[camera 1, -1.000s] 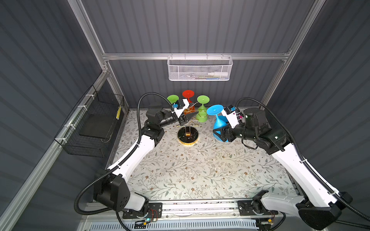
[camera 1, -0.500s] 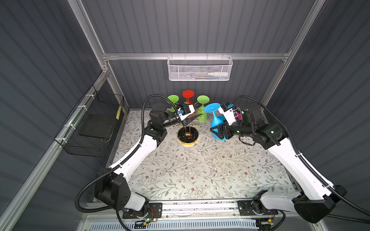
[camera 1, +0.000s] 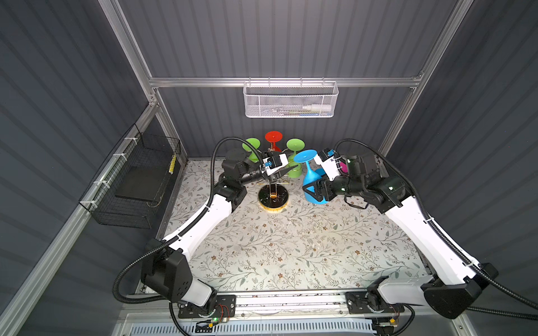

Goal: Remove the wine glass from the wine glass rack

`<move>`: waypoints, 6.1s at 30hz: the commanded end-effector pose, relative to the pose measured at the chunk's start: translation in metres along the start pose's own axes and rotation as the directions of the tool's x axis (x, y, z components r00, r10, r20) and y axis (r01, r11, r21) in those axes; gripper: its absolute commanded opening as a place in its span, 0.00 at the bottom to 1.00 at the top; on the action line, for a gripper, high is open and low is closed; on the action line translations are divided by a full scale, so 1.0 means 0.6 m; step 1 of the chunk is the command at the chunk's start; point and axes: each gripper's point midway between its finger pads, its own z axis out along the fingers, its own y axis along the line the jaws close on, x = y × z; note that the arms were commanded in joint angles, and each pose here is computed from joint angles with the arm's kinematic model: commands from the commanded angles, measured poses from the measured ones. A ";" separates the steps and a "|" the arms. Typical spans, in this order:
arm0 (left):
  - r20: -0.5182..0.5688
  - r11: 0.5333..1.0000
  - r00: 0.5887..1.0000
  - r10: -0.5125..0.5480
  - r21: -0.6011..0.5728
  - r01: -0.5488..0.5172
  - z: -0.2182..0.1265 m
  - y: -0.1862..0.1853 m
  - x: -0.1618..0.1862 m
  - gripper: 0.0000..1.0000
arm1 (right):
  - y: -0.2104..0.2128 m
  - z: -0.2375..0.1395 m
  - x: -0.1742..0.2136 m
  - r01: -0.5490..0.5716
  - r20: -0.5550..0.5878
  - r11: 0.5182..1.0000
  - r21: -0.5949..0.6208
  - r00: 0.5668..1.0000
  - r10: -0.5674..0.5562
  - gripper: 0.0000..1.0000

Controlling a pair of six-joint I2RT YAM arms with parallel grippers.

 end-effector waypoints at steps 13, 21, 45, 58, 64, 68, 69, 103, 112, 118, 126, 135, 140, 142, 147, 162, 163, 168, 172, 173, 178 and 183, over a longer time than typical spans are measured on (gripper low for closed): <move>0.066 0.995 0.993 0.101 0.006 -0.101 0.007 0.006 -0.049 0.38 | 0.017 0.003 -0.008 -0.025 -0.003 0.998 -0.059 1.000 0.025 0.59; 0.080 0.992 0.989 0.123 0.005 -0.124 0.007 0.002 -0.064 0.34 | 0.020 0.006 -0.005 -0.040 -0.015 0.997 -0.070 0.999 0.039 0.58; 0.058 0.987 0.987 0.150 -0.061 -0.146 0.003 0.013 -0.066 0.03 | 0.016 0.007 -0.005 -0.050 -0.012 0.997 -0.054 0.999 0.049 0.73; -0.091 0.959 0.992 -0.086 -0.277 0.058 -0.014 0.067 -0.011 0.00 | 0.020 -0.017 -0.038 -0.039 0.099 0.998 -0.059 0.994 0.045 0.96; -0.126 0.843 0.909 -0.397 -0.442 0.307 -0.037 0.092 0.035 0.00 | 0.002 -0.084 -0.077 -0.068 0.274 0.996 -0.065 0.958 0.083 0.98; -0.120 0.708 0.805 -0.582 -0.562 0.428 -0.061 0.099 0.073 0.00 | -0.012 -0.156 -0.093 -0.089 0.434 0.992 -0.094 0.892 0.121 0.98; -0.109 0.685 0.789 -0.605 -0.576 0.446 -0.067 0.100 0.076 0.00 | -0.014 -0.170 -0.092 -0.088 0.463 0.991 -0.101 0.877 0.125 0.97; -0.005 0.609 0.688 -0.726 -0.468 0.640 -0.067 0.083 0.070 0.00 | -0.077 -0.084 -0.137 -0.248 0.447 0.949 -0.194 0.839 0.310 0.58; 0.002 0.599 0.675 -0.738 -0.458 0.657 -0.067 0.083 0.076 0.00 | -0.071 -0.061 -0.152 -0.234 0.429 0.946 -0.225 0.848 0.312 0.26; 0.007 0.587 0.670 -0.742 -0.476 0.655 -0.070 0.086 0.086 0.00 | -0.067 -0.061 -0.153 -0.232 0.426 0.945 -0.232 0.849 0.313 0.05; 0.009 0.578 0.668 -0.744 -0.493 0.650 -0.076 0.088 0.092 0.20 | -0.076 -0.077 -0.154 -0.236 0.455 0.956 -0.171 0.842 0.290 0.00; 0.024 0.527 0.671 -0.741 -0.599 0.603 -0.122 0.122 0.098 0.74 | -0.115 -0.156 -0.142 -0.250 0.505 0.966 0.059 0.842 0.188 0.00; 0.054 0.511 0.717 -0.695 -0.664 0.545 -0.163 0.155 0.083 0.85 | -0.159 -0.249 -0.088 -0.315 0.515 0.895 0.315 0.849 0.118 0.00; 0.048 0.515 0.744 -0.666 -0.692 0.506 -0.176 0.164 0.076 0.90 | -0.176 -0.279 -0.058 -0.338 0.492 0.845 0.414 0.864 0.104 0.00; -0.007 0.546 0.770 -0.639 -0.709 0.447 -0.188 0.168 0.066 0.94 | -0.201 -0.336 0.056 -0.377 0.380 0.674 0.636 0.912 0.153 0.00; -0.036 0.481 0.780 -0.625 -0.805 0.348 -0.244 0.166 0.088 1.00 | -0.286 -0.306 0.241 -0.307 0.104 0.469 0.828 0.907 0.409 0.00; -0.043 0.475 0.772 -0.634 -0.810 0.345 -0.247 0.165 0.093 1.00 | -0.296 -0.298 0.242 -0.315 0.101 0.472 0.823 0.900 0.425 0.00; -0.041 0.451 0.771 -0.635 -0.830 0.327 -0.265 0.161 0.097 1.00 | -0.356 -0.258 0.246 -0.356 0.094 0.474 0.805 0.867 0.489 0.00; -0.043 0.436 0.775 -0.631 -0.846 0.308 -0.276 0.161 0.097 1.00 | -0.413 -0.228 0.243 -0.378 0.088 0.458 0.805 0.839 0.537 0.00; -0.042 0.429 0.775 -0.630 -0.851 0.303 -0.279 0.161 0.098 1.00 | -0.425 -0.224 0.238 -0.379 0.090 0.456 0.805 0.838 0.538 0.00; -0.044 0.391 0.773 -0.633 -0.880 0.270 -0.296 0.162 0.107 1.00 | -0.492 -0.195 0.216 -0.357 0.061 0.444 0.822 0.830 0.555 0.00; -0.035 0.345 0.775 -0.631 -0.907 0.240 -0.320 0.158 0.108 1.00 | -0.549 -0.171 0.202 -0.321 0.031 0.429 0.844 0.828 0.560 0.00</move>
